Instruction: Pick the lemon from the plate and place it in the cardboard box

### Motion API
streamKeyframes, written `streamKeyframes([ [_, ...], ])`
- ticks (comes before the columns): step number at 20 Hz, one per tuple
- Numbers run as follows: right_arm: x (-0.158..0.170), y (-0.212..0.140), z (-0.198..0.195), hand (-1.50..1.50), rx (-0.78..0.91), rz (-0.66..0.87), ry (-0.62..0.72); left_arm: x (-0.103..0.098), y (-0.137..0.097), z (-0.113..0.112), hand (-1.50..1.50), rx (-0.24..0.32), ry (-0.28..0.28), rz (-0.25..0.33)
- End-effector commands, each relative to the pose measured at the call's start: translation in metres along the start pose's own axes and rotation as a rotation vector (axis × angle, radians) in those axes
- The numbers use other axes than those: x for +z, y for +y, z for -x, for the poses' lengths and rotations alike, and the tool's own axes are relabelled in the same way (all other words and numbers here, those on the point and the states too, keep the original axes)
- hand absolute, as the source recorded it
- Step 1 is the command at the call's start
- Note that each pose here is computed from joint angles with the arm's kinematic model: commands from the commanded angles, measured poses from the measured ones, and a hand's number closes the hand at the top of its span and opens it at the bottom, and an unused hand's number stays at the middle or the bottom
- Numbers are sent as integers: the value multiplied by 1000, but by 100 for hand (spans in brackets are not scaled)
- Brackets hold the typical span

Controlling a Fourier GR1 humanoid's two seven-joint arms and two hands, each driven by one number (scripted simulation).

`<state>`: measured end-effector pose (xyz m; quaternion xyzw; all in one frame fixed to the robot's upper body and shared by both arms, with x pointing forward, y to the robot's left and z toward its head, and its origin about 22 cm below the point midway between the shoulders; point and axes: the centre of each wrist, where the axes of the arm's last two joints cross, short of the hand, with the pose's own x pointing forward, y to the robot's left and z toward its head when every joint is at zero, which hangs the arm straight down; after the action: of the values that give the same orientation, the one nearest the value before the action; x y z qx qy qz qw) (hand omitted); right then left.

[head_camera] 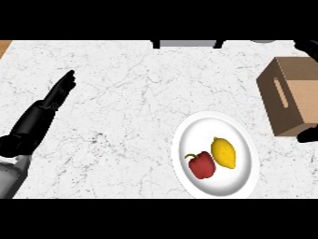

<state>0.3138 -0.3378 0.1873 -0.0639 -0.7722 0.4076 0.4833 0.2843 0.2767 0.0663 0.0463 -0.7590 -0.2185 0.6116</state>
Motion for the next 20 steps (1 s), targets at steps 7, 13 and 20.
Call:
streamKeyframes([
  [7,-12,12,-46,-150,393,-354,27,2,-5,6,0,-15,6,33],
  [13,-21,52,-84,-150,554,-603,66,-6,5,4,0,-6,6,21],
  [20,-27,106,-107,-150,682,-681,145,-3,3,14,0,-1,13,24],
])
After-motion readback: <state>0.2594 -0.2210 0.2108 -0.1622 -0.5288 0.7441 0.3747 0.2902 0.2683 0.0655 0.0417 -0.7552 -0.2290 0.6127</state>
